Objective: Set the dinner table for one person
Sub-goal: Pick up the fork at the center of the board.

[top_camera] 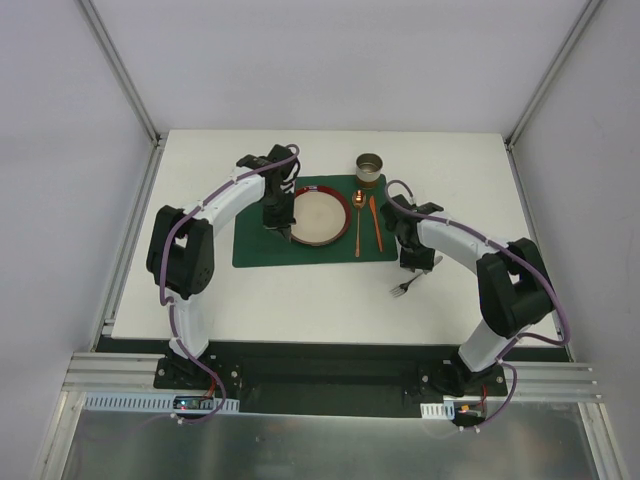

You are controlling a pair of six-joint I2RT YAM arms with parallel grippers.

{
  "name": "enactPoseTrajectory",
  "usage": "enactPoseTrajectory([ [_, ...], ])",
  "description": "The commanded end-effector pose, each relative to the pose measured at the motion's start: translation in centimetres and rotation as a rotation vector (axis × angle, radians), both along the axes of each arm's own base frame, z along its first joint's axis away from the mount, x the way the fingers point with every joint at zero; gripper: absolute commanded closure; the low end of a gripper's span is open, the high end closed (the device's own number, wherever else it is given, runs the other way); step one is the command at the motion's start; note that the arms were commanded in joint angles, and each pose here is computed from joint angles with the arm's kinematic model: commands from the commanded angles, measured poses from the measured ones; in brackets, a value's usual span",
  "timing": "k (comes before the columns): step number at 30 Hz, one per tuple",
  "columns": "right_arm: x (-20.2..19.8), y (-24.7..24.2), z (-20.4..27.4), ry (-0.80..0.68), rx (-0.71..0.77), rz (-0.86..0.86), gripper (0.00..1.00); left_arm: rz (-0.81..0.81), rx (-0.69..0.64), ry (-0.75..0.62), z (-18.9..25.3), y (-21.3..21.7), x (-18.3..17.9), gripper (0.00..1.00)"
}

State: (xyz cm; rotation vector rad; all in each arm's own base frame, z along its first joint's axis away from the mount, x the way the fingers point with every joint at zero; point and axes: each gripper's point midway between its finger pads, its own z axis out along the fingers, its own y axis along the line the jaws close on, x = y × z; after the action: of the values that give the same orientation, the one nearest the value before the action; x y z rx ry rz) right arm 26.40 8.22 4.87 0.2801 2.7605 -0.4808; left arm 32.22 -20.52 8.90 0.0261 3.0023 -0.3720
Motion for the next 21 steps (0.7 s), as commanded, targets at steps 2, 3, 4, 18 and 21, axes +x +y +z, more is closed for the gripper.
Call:
enactPoseTrajectory([
  [2,0.1,0.2,0.2,-0.058,0.013,-0.049,0.63,0.005,0.008,-0.004,1.3,-0.1,-1.1,0.97],
  [3,0.2,0.3,0.1,-0.059,0.019,-0.051,0.63,0.007,0.007,-0.007,1.4,-0.1,-1.1,0.97],
  [4,0.2,0.5,0.1,-0.056,0.028,-0.048,0.63,0.007,0.009,-0.008,1.4,-0.1,-1.1,0.97],
  [18,0.6,2.7,-1.4,-0.06,0.141,-0.071,0.56,-0.003,0.026,0.0,0.7,0.0,-0.9,0.97],
  [21,0.5,2.6,-1.4,-0.067,0.138,-0.087,0.55,-0.006,0.029,0.002,0.6,0.0,-0.9,0.98],
])
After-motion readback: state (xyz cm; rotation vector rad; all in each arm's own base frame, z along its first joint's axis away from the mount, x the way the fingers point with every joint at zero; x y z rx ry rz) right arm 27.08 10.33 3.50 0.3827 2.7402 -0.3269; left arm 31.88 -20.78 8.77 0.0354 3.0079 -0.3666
